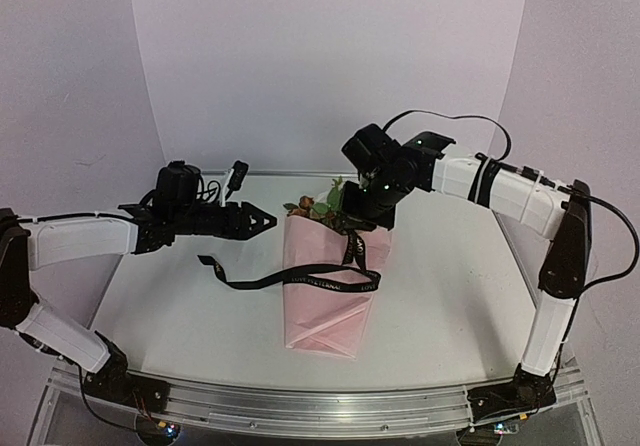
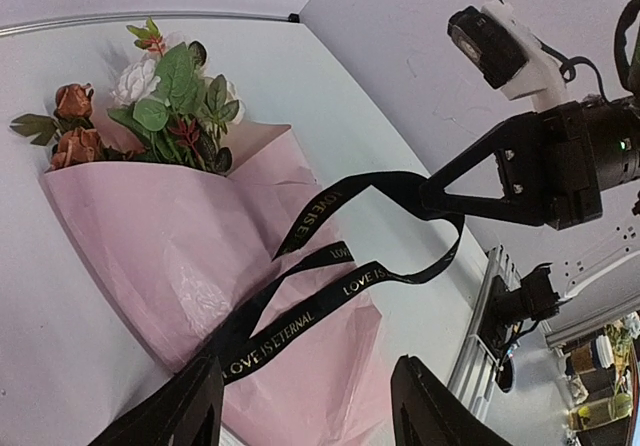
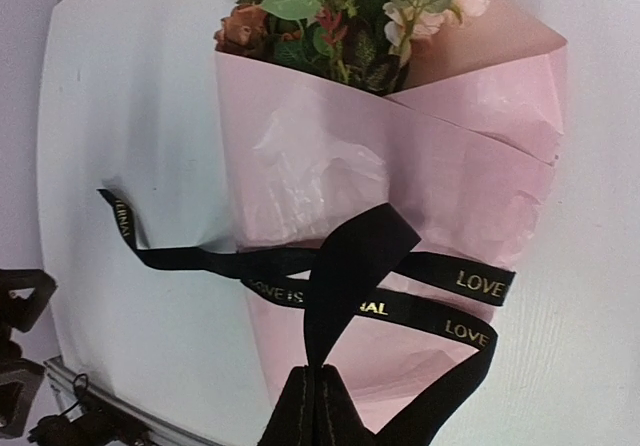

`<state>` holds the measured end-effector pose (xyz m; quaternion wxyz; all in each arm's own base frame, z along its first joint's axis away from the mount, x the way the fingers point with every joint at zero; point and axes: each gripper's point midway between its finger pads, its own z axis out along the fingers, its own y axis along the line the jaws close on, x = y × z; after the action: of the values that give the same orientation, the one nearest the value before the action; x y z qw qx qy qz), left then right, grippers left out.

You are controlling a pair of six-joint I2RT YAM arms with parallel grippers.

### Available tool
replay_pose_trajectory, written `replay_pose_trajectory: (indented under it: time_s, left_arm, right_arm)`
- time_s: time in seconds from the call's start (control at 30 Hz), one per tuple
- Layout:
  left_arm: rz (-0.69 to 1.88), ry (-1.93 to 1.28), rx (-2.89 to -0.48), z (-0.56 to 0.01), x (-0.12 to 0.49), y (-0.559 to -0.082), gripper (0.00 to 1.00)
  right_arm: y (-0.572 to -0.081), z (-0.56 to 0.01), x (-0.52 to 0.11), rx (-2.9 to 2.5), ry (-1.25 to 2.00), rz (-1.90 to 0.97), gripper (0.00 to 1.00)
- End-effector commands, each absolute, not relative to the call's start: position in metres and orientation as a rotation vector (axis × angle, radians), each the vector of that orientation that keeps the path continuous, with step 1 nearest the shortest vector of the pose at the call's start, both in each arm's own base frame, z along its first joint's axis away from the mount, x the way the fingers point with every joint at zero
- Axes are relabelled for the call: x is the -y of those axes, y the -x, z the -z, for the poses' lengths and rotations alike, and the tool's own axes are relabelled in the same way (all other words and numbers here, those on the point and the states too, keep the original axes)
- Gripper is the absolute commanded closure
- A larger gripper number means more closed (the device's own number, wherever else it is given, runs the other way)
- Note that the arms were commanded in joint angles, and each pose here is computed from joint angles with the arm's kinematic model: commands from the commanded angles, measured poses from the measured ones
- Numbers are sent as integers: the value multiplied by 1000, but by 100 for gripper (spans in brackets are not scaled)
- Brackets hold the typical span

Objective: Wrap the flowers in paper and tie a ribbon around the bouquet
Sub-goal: Cross the ribbon over the folded bouquet.

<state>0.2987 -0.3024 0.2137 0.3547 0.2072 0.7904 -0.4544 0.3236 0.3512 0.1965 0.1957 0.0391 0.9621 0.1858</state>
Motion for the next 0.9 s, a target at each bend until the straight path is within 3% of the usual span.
replay_pose_trajectory:
  time_s: [0.0,0.6,0.7,0.87]
  left_arm:
    - [1136,-583,-1947,-244,294,-290,41]
    - [1098,-441,-1892,-273,258,-264,39]
    - [1079,-432,-1895,-280,253,-261,36]
    - [987,-371,-1987,-274,252,-284,33]
  right_arm:
    - [-329,-207,-323,-2574,-187,-301,100]
    - [-345,-147,-400,-2659,-375,-403,99]
    - [-349,-138,-410,-2655,-403,-446,89]
    - [-339,-152,-403,-2648,-279,-451,57]
